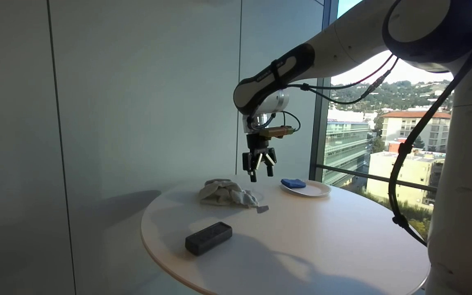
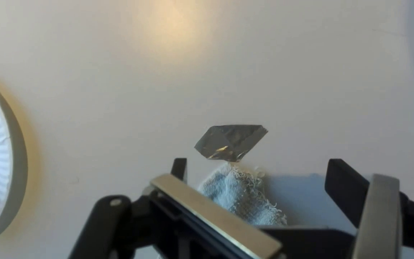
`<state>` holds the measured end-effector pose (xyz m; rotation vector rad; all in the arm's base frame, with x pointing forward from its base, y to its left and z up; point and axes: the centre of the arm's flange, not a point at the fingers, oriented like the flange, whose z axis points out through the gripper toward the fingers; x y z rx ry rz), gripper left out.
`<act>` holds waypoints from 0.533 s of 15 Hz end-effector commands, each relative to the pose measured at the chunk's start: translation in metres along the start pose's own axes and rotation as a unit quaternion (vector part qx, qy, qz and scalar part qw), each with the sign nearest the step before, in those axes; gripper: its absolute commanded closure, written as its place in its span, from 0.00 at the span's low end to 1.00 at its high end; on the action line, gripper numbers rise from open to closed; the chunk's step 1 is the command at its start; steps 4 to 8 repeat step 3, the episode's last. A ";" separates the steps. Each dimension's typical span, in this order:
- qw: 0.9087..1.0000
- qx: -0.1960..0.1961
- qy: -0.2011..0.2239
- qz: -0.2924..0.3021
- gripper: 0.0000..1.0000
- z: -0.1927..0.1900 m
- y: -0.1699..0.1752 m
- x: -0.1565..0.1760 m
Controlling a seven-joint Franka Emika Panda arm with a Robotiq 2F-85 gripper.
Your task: Use the towel to wipe the table.
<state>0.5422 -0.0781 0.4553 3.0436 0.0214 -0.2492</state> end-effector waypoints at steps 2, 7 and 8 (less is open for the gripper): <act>1.000 0.000 -0.002 0.000 0.00 0.002 0.000 0.003; 1.000 0.000 -0.003 0.000 0.00 0.004 0.001 0.003; 1.000 0.000 -0.003 0.000 0.00 0.004 0.001 0.003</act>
